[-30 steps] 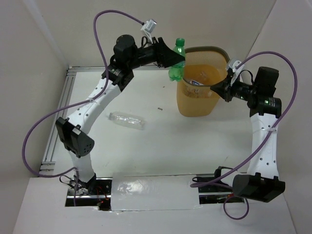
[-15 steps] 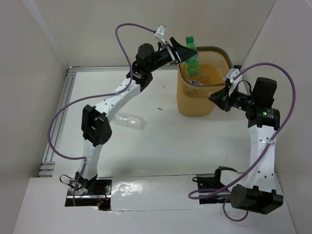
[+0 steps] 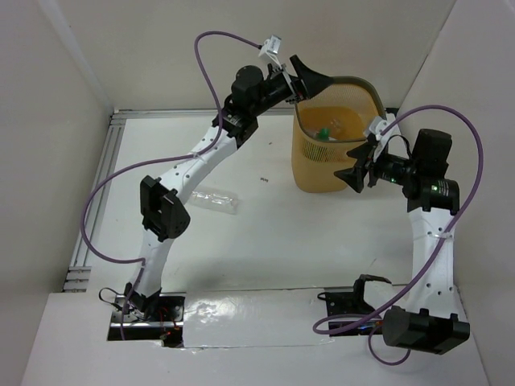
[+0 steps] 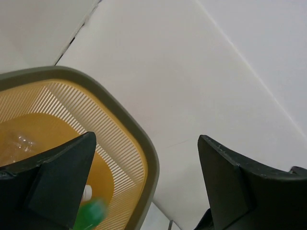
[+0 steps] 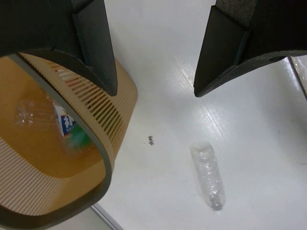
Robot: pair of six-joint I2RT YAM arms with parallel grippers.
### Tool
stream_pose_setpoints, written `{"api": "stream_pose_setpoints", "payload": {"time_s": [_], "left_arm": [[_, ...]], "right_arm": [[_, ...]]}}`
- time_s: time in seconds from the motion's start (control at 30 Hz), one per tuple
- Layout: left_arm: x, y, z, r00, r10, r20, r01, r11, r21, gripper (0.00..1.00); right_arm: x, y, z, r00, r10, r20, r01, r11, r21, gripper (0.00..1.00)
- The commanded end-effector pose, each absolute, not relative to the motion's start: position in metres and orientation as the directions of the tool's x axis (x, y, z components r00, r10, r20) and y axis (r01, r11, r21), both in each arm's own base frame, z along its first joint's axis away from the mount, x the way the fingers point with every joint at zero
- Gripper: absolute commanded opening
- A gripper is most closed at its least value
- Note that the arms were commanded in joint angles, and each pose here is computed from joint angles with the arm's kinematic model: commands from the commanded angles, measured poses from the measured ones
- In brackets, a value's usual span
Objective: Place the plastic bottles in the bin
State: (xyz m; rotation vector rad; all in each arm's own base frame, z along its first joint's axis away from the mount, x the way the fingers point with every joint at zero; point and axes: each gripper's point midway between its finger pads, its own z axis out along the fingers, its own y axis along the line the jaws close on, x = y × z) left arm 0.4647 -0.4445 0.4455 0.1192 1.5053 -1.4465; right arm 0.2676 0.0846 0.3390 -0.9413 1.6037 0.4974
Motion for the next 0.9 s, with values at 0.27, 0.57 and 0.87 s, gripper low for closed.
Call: {"api": "stream_pose_setpoints", "payload": {"time_s": [0.27,0.57,0.87], "left_arm": [[0.430,-0.399,0.517,-0.291,-0.519,-0.804,0.761,0.383,-0.523,1.00],[0.334,-0.238,0.457,-0.193,-0.370,-0.909,0.511,0.753,-0.415,1.00],[0.225,-0.120,0.313,-0.374,-0.423,-0.825,0.142,0.853,-0.502,1.00]], "right_arm": [[0.263,0.139,0.325,0.019,-0.343,-0.939,-0.911,0.381,-0.157,0.74],[0.273,0.214,0.272,0.113,-0.517,-0.849,-0.955,0.179,-0.236,0.78],[0.287,0.309,0.194,0.017,-0.589,-0.808,-0.974,0.173,-0.146,0.86]]}}
